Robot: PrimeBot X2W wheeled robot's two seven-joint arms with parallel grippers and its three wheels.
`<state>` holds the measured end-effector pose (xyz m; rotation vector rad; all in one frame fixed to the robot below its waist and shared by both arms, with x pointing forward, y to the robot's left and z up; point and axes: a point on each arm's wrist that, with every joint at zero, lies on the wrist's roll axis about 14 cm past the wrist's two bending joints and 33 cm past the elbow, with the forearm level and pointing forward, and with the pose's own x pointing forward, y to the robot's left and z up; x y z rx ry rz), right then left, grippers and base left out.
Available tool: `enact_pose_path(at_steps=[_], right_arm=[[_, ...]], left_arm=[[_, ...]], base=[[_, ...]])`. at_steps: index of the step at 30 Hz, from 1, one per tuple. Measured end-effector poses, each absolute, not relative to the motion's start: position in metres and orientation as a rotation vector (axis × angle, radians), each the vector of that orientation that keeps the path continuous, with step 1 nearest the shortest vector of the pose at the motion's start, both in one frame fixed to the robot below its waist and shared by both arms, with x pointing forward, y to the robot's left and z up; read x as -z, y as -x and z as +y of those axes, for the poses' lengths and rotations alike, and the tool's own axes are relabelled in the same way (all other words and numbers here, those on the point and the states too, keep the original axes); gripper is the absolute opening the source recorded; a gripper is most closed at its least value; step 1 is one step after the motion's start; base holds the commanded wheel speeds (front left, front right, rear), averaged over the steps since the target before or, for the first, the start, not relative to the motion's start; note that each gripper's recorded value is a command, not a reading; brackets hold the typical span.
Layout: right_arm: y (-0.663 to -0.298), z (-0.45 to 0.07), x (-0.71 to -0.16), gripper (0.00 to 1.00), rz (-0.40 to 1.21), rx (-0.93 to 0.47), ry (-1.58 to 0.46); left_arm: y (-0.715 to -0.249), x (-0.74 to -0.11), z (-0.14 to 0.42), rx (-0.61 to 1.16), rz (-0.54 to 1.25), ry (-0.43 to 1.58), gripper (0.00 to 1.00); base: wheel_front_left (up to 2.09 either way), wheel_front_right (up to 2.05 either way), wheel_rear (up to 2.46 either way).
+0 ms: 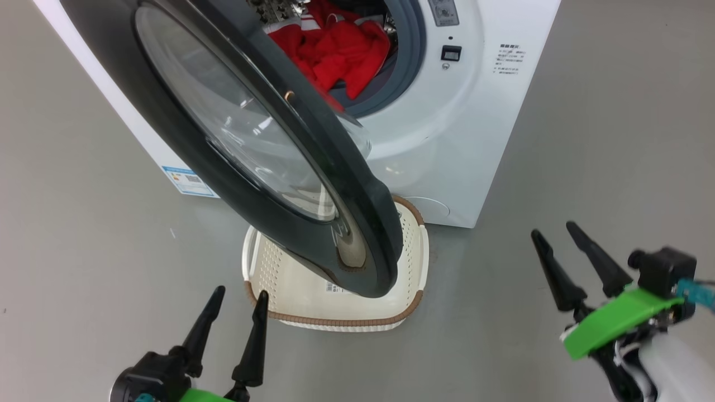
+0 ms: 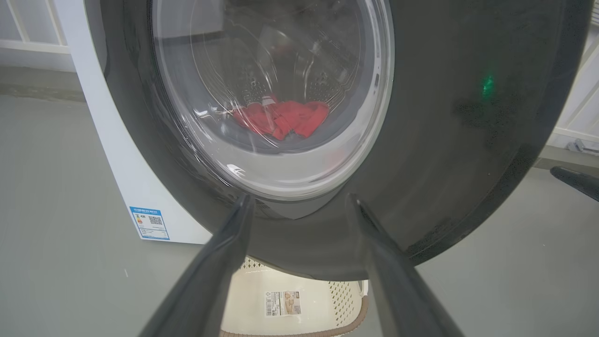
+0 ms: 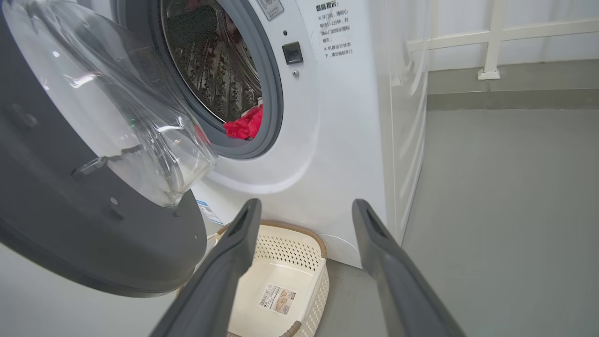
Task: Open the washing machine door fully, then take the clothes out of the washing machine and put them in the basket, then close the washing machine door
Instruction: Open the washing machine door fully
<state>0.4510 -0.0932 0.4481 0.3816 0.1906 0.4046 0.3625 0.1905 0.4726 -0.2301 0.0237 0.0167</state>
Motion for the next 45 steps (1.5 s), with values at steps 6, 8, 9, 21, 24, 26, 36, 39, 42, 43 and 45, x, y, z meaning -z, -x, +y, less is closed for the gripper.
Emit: enact_pose_path(at_steps=[6, 8, 9, 21, 24, 26, 36, 39, 42, 43, 45], right_arm=[[-0.433, -0.095, -0.447, 1.00, 0.151, -0.376, -0.325], [-0.432, -0.096, -0.451, 1.00, 0.129, -0.371, -0.302], [-0.432, -0.097, -0.453, 1.00, 0.117, -0.362, -0.293], [-0.417, -0.112, -0.437, 1.00, 0.144, -0.271, -0.286], [-0.417, -0.111, -0.437, 1.00, 0.142, -0.273, -0.272], [-0.417, -0.111, -0.437, 1.00, 0.143, -0.272, -0.274], [-0.418, -0.109, -0.438, 1.00, 0.140, -0.265, -0.304], [-0.419, -0.106, -0.438, 0.00, 0.143, -0.256, -0.365], [-0.428, -0.100, -0.448, 0.00, 0.125, -0.236, -0.504], [-0.432, -0.096, -0.453, 0.00, 0.115, -0.245, -0.531], [-0.440, -0.086, -0.463, 0.00, 0.095, -0.267, -0.590]], left_arm=[[-0.362, -0.473, 0.191, -0.017, 0.023, 0.230, 1.00], [-0.361, -0.473, 0.190, -0.016, 0.022, 0.230, 1.00], [-0.361, -0.473, 0.190, -0.017, 0.022, 0.230, 1.00], [-0.359, -0.472, 0.193, -0.027, 0.027, 0.228, 1.00], [-0.359, -0.472, 0.194, -0.028, 0.028, 0.229, 1.00], [-0.359, -0.471, 0.193, -0.027, 0.028, 0.229, 1.00], [-0.359, -0.472, 0.194, -0.030, 0.026, 0.229, 1.00], [-0.358, -0.472, 0.195, -0.032, 0.026, 0.228, 1.00], [-0.358, -0.472, 0.195, -0.032, 0.027, 0.228, 1.00], [-0.358, -0.472, 0.195, -0.033, 0.027, 0.228, 1.00], [-0.358, -0.472, 0.195, -0.033, 0.028, 0.228, 1.00]], base=[[0.00, 0.00, 0.00], [0.00, 0.00, 0.00], [0.00, 0.00, 0.00], [0.00, 0.00, 0.00], [0.00, 0.00, 0.00], [0.00, 0.00, 0.00], [0.00, 0.00, 0.00], [0.00, 0.00, 0.00], [0.00, 0.00, 0.00], [0.00, 0.00, 0.00], [0.00, 0.00, 0.00]])
